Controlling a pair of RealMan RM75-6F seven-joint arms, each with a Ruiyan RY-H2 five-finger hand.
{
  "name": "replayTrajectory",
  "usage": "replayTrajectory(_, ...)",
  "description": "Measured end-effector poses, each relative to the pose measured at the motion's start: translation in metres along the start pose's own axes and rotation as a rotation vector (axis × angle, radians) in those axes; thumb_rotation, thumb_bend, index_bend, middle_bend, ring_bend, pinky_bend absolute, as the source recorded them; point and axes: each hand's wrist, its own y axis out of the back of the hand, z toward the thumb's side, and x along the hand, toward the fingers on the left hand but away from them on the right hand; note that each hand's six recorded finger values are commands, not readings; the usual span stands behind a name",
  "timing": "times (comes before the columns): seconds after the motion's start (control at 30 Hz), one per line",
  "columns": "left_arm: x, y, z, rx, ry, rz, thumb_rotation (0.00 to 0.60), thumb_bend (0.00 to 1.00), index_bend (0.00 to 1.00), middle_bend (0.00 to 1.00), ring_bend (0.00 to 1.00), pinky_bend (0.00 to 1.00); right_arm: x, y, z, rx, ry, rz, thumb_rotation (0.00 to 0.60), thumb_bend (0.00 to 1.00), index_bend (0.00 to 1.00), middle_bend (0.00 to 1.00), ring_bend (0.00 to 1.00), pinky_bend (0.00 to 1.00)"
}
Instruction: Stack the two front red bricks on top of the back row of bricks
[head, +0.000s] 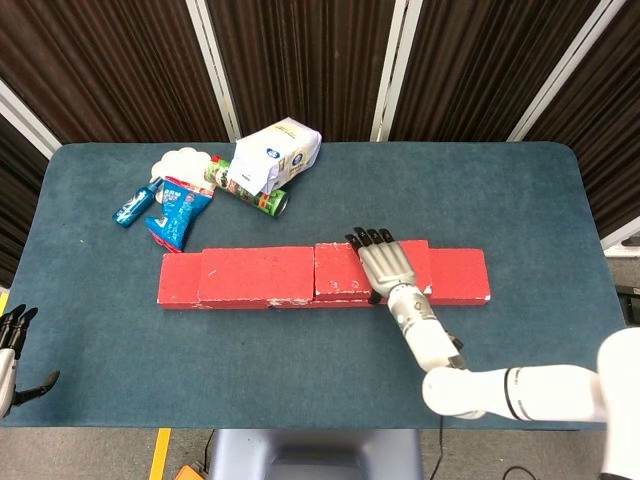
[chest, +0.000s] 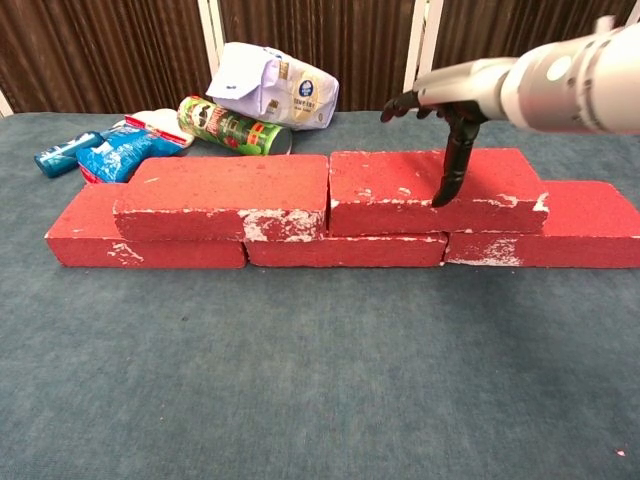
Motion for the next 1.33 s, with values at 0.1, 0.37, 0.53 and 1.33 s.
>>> replayTrajectory(0.1, 0.0, 0.0, 0.0, 0.0, -0.001, 0.002, 0.6, 0.23, 0.0, 0.0, 0.0, 0.03, 0.017, 0.01, -0.004, -0.026, 0.033, -0.044, 0.6, 0.0, 0.18, 0.1, 0.04, 0.0)
replayTrajectory(0.37, 0.0, 0.0, 0.001, 0.005, -0.002, 0.007, 0.6, 0.24, 0.0, 0.0, 0.0, 0.03, 0.081, 0.023, -0.038, -0.068, 0.104, -0.235, 0.6, 0.0, 0.2, 0.1, 0.04, 0.0)
replayTrajectory(0.53, 0.001, 0.002, -0.002, -0.001, 0.003, 0.017, 0.6, 0.24, 0.0, 0.0, 0.0, 0.03, 0.137, -0.003, -0.081, -0.079, 0.078, -0.346, 0.6, 0.0, 0.21, 0.1, 0.04, 0.0)
replayTrajectory(1.33, 0.002, -0.005, 0.009, 0.041, -0.054, 0.003, 0.6, 0.25, 0.0, 0.0, 0.0, 0.03, 0.215, -0.085, -0.183, -0.116, -0.176, -0.523, 0.6, 0.0, 0.19, 0.1, 0.04, 0.0)
